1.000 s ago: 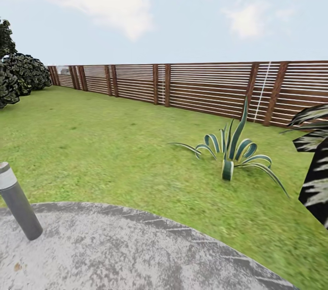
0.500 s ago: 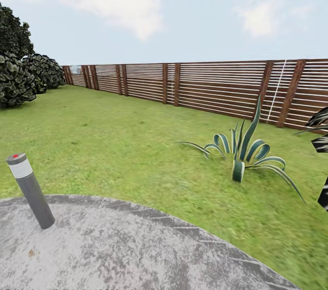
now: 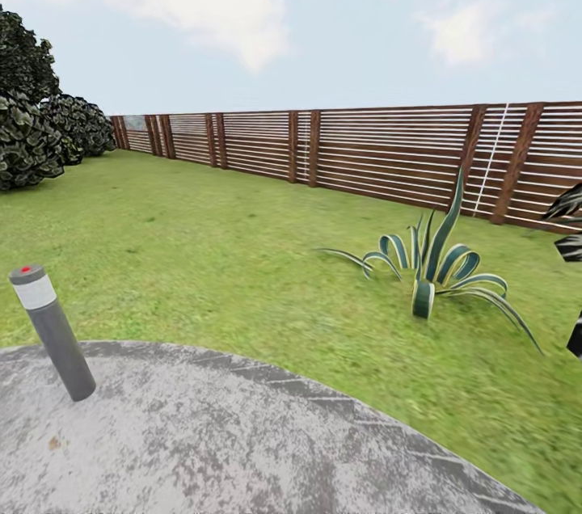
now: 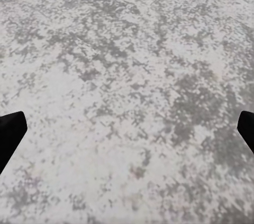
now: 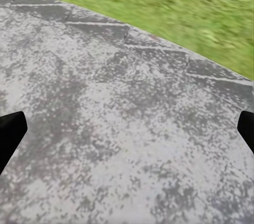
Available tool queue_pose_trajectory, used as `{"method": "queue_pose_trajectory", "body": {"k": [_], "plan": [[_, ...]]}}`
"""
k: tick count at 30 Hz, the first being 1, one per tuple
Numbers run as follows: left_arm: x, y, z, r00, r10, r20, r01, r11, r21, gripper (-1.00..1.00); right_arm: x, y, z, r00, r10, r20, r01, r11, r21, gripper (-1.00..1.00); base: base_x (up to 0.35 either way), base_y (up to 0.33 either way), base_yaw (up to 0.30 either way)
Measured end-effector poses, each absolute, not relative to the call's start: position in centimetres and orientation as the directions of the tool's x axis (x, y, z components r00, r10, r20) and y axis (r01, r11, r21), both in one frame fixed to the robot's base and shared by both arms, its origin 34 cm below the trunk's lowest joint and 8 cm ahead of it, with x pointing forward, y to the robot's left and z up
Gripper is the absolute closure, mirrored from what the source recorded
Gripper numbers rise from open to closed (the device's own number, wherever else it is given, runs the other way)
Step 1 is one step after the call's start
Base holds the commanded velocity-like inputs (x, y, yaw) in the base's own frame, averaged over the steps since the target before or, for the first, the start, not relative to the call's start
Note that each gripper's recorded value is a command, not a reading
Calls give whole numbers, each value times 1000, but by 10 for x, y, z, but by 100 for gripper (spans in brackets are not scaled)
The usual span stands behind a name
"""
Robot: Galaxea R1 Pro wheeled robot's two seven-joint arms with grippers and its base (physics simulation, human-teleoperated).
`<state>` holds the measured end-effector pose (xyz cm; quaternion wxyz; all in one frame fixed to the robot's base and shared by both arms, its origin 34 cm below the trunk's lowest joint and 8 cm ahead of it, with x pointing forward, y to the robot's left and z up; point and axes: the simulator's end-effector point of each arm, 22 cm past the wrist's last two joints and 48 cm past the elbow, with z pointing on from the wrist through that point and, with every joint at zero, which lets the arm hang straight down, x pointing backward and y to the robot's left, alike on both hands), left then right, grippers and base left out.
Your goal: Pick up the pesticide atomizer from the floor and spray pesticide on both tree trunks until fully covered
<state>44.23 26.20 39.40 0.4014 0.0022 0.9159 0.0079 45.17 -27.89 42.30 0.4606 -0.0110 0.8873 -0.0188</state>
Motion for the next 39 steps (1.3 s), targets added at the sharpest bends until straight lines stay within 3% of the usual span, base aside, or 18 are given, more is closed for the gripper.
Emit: {"method": "queue_pose_trajectory", "body": {"k": [18,39], "plan": [[436,263,357,-677,8,-736,-9,1000,20,-100,448,-317,391,-566,-68,-822,16,995,-94,-100,0,0,0],[426,264,311,-677,9,-736,-9,1000,21,-100,437,-314,344,-572,-81,-816,-6,996,-94,-100,0,0,0]]}}
